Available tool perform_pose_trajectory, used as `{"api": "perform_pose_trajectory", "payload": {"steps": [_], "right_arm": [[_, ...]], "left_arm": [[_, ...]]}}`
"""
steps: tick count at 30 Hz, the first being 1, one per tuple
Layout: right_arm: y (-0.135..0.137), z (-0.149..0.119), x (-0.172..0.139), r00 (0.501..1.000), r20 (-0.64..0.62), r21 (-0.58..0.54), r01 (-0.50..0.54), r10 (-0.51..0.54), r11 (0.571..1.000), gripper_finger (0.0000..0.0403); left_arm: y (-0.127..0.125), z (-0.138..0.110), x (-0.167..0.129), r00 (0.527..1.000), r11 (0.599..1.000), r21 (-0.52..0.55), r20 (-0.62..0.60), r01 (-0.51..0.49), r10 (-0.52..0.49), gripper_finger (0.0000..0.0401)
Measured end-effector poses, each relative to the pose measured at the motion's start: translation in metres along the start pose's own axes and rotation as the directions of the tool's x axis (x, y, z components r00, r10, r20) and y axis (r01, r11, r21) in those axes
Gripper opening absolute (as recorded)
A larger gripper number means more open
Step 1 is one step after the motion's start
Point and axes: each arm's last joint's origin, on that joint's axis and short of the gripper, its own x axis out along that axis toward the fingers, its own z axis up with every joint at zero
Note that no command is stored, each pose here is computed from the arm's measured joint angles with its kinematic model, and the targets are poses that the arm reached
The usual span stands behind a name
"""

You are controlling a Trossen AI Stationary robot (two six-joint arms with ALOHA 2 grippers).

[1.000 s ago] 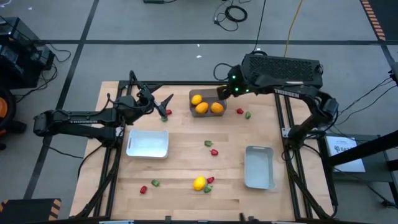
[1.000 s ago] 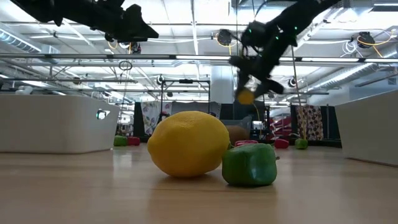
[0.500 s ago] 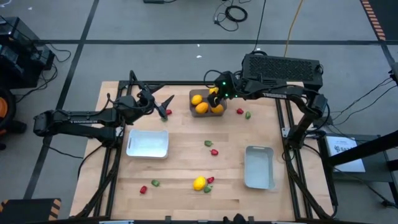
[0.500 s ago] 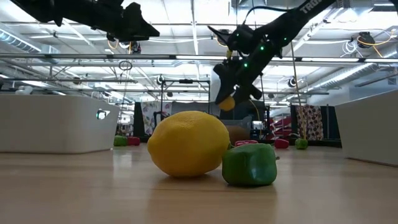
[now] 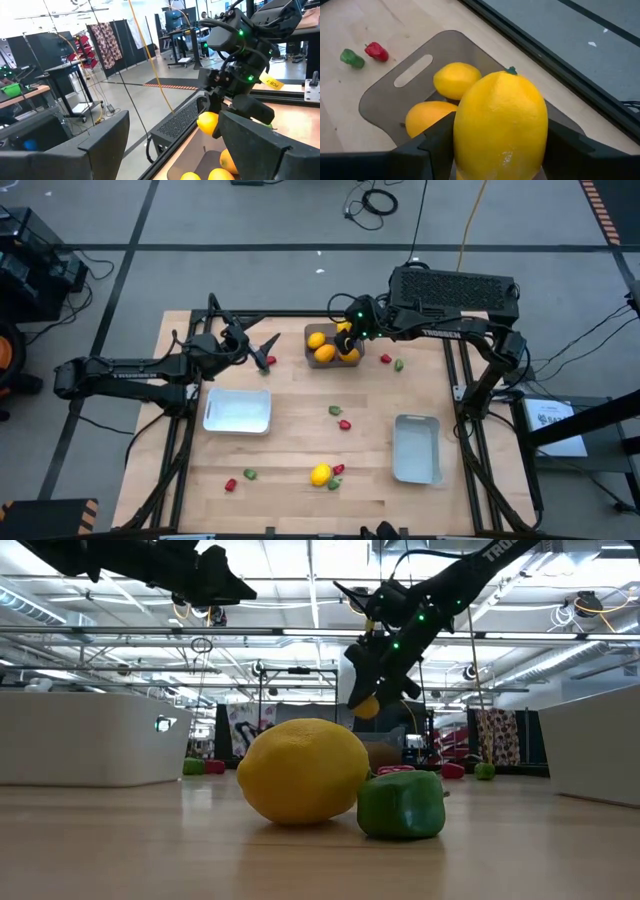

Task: Sort produce into baskets
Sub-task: Put the yellow lemon into the black bin

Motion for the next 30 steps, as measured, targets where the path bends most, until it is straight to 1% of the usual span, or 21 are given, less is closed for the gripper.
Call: {"api": "perform_pose_trajectory", "payload": {"steps": [16, 19, 25, 30], "right_arm": [[-0.013, 0.001, 0.0, 0.999, -0.022, 0.021, 0.027, -0.026, 0.999, 0.0232], [-0.014, 0.001, 0.001, 0.999, -0.021, 0.023, 0.026, -0.026, 0.999, 0.0252], [-0.015, 0.001, 0.001, 0.999, -0.017, 0.054, 0.029, -0.028, 0.998, 0.0309], [-0.016, 0.005, -0.001, 1.0, -0.01, 0.064, 0.03, -0.029, 0.998, 0.0326]], "left_arm": [[0.0, 0.0, 0.0, 1.0, 1.0, 0.0, 0.0, 0.0, 0.0, 0.031], [0.0, 0.0, 0.0, 1.0, 1.0, 0.0, 0.0, 0.0, 0.0, 0.031], [0.0, 0.0, 0.0, 1.0, 1.0, 0.0, 0.001, 0.0, 0.0, 0.031], [0.0, 0.0, 0.0, 1.0, 1.0, 0.0, 0.001, 0.0, 0.0, 0.031]]}}
